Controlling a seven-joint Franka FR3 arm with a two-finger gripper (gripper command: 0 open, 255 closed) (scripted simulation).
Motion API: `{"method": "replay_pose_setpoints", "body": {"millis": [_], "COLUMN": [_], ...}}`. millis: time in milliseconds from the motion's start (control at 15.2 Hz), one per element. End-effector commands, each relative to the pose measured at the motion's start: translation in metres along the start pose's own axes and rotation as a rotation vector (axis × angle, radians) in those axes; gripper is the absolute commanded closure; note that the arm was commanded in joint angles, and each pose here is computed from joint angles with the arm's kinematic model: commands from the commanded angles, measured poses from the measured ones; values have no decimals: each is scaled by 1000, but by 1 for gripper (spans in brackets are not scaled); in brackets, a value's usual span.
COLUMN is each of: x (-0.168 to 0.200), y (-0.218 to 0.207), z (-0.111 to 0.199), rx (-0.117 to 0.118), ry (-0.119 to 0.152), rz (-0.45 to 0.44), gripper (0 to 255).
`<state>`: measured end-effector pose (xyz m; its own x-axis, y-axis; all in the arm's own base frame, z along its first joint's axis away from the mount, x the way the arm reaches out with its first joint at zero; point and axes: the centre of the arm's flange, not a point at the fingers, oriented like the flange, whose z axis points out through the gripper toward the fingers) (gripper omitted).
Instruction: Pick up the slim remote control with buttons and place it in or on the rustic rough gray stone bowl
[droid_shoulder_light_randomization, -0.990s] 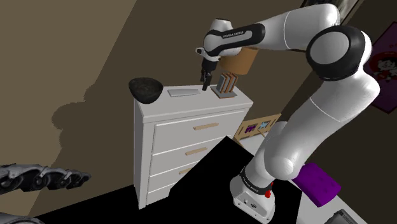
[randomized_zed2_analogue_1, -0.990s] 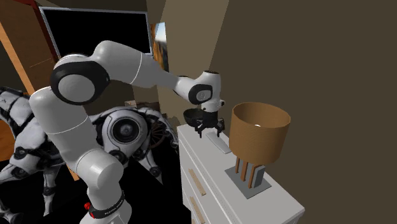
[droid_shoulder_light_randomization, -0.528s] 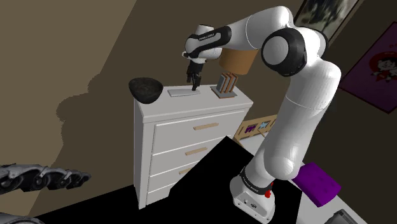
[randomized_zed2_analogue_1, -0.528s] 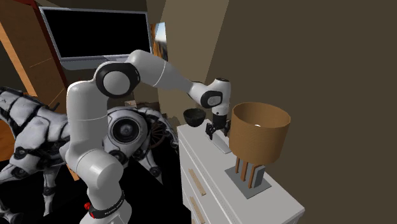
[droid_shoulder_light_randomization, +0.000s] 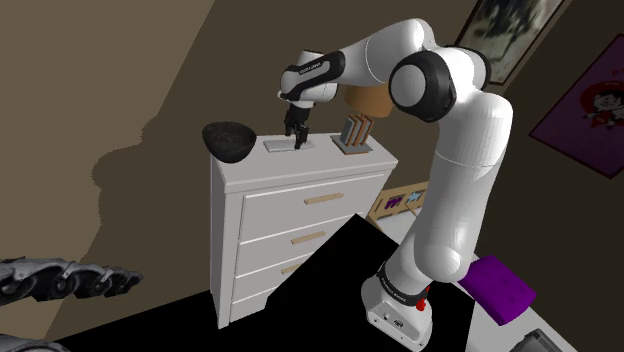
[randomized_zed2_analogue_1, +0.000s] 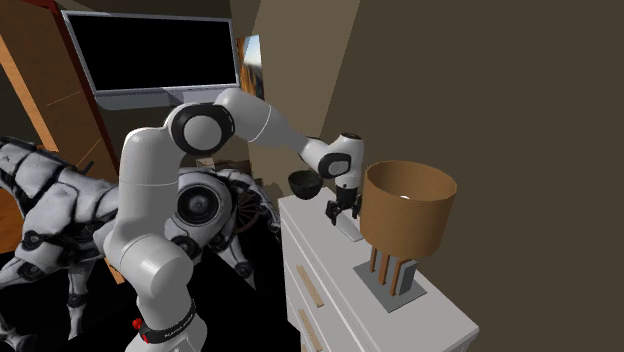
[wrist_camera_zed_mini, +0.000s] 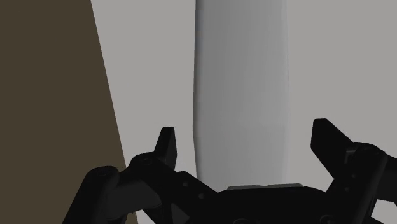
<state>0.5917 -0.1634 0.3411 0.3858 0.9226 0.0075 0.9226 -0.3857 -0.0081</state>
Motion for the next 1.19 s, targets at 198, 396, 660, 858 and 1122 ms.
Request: {"method": "replay_pose_setpoints", "body": {"millis": [198, 396, 660, 858, 1122], "x": [0, 0, 0, 0, 0], "y": [0, 0, 0, 0, 0], "z": [14, 14, 14, 14, 14], "rx": [0, 0, 0, 0, 0], "ry": [0, 0, 0, 0, 0], "rz": [-1, -1, -1, -1, -1], "gripper": [0, 0, 255, 255, 255]}}
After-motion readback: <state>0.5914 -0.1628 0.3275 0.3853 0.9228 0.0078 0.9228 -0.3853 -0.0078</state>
